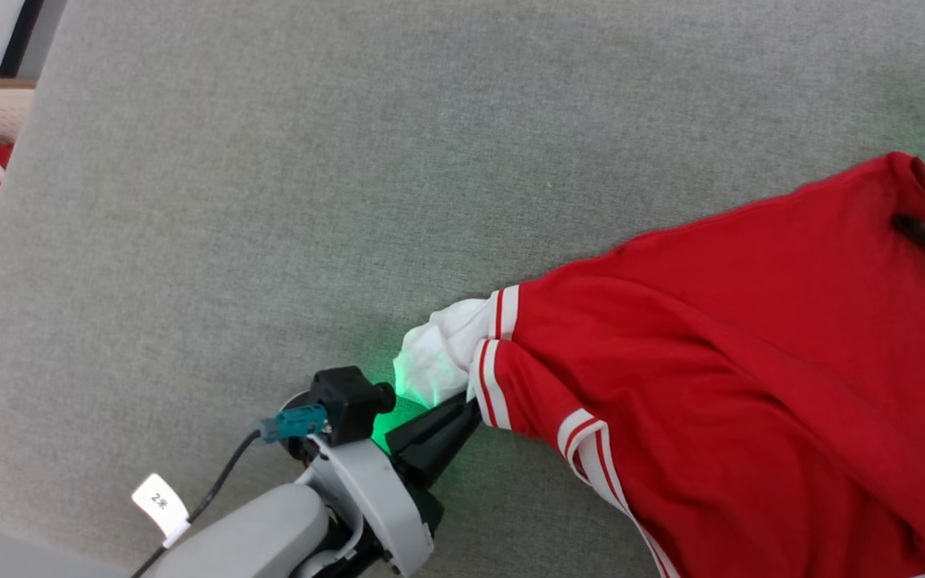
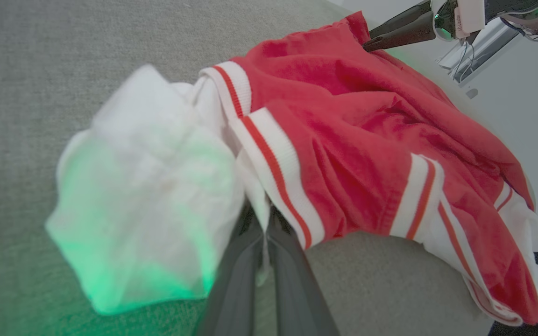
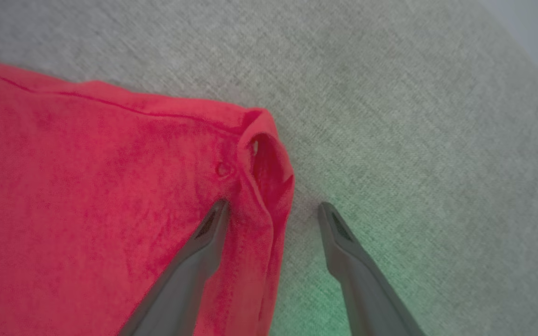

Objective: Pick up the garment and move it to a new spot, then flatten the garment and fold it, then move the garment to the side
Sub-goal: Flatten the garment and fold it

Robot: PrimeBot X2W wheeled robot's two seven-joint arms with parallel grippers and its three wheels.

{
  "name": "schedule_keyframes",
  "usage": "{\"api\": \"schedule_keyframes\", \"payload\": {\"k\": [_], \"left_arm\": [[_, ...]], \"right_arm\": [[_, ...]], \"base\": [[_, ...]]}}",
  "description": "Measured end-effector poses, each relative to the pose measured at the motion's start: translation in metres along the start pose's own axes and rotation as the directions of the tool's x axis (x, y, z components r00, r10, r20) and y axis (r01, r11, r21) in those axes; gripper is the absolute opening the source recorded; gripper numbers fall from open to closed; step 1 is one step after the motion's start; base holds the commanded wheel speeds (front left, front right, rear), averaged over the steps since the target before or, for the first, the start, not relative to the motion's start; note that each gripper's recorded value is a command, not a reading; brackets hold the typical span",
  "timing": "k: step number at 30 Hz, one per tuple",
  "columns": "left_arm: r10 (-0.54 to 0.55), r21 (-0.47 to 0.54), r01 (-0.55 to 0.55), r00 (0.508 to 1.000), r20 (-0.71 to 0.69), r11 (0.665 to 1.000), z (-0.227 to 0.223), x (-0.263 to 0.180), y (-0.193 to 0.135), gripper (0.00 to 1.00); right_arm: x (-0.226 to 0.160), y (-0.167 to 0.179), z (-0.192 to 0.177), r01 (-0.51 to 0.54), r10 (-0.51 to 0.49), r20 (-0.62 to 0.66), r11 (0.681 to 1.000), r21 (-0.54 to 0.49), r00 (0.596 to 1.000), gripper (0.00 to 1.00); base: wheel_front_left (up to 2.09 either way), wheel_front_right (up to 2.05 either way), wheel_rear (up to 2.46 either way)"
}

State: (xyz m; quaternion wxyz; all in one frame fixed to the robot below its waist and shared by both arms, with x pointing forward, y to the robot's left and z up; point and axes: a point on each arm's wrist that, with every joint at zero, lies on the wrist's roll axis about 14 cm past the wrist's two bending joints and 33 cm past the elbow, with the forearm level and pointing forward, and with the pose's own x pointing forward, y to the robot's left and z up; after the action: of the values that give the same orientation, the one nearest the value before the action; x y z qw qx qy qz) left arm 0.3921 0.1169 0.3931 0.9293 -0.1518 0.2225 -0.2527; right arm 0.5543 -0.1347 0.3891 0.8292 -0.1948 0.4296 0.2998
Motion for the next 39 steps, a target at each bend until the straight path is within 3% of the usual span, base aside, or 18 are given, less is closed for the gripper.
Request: {"api": "schedule_keyframes", "payload": {"k": [7, 14, 16, 22, 27, 32, 34, 37, 39], "left_arm": [[-0.006, 0.046, 0.005, 1.0, 0.004, 0.999, 0.01, -0.005, 0.005, 0.0], [-0.033, 0.157, 0.019, 0.995, 0.089, 0.987, 0.08, 0.008, 0.017, 0.0], [-0.072, 0.19, 0.047, 0.989, 0.126, 0.981, 0.111, 0.02, 0.01, 0.0], [-0.115, 0.26, 0.028, 0.939, 0.325, 0.965, 0.233, 0.047, 0.006, 0.0], [-0.11, 0.285, -0.04, 0.865, 0.49, 0.958, 0.333, 0.063, 0.009, 0.0], [-0.102, 0.266, -0.104, 0.747, 0.657, 0.958, 0.416, 0.067, 0.006, 0.0], [-0.107, 0.233, -0.084, 0.707, 0.699, 0.969, 0.434, 0.069, 0.0, 0.0], [-0.114, 0.205, -0.049, 0.696, 0.709, 0.978, 0.435, 0.077, -0.004, 0.0], [-0.122, 0.193, -0.017, 0.718, 0.685, 0.981, 0.419, 0.086, -0.004, 0.0]], "right_arm": [[-0.008, 0.0, 0.023, 0.013, -0.015, 0.126, 1.0, 0.014, 0.992, 0.0], [-0.053, -0.063, 0.069, 0.178, -0.212, 0.315, 0.975, 0.132, 0.925, 0.0], [-0.071, -0.082, 0.085, 0.217, -0.272, 0.382, 0.959, 0.182, 0.883, 0.0], [-0.135, -0.144, 0.122, 0.352, -0.47, 0.531, 0.882, 0.312, 0.705, 0.0], [-0.184, -0.176, 0.16, 0.413, -0.564, 0.636, 0.824, 0.388, 0.527, 0.0], [-0.232, -0.196, 0.187, 0.458, -0.61, 0.715, 0.772, 0.441, 0.341, 0.0], [-0.24, -0.201, 0.188, 0.469, -0.621, 0.723, 0.757, 0.455, 0.302, 0.0], [-0.235, -0.204, 0.18, 0.474, -0.635, 0.712, 0.747, 0.466, 0.3, 0.0], [-0.227, -0.204, 0.173, 0.472, -0.638, 0.704, 0.747, 0.468, 0.312, 0.0]], "base": [[0.0, 0.0, 0.0], [0.0, 0.0, 0.0], [0.0, 0.0, 0.0], [0.0, 0.0, 0.0], [0.0, 0.0, 0.0], [0.0, 0.0, 0.0], [0.0, 0.0, 0.0], [0.0, 0.0, 0.0], [0.0, 0.0, 0.0]]}}
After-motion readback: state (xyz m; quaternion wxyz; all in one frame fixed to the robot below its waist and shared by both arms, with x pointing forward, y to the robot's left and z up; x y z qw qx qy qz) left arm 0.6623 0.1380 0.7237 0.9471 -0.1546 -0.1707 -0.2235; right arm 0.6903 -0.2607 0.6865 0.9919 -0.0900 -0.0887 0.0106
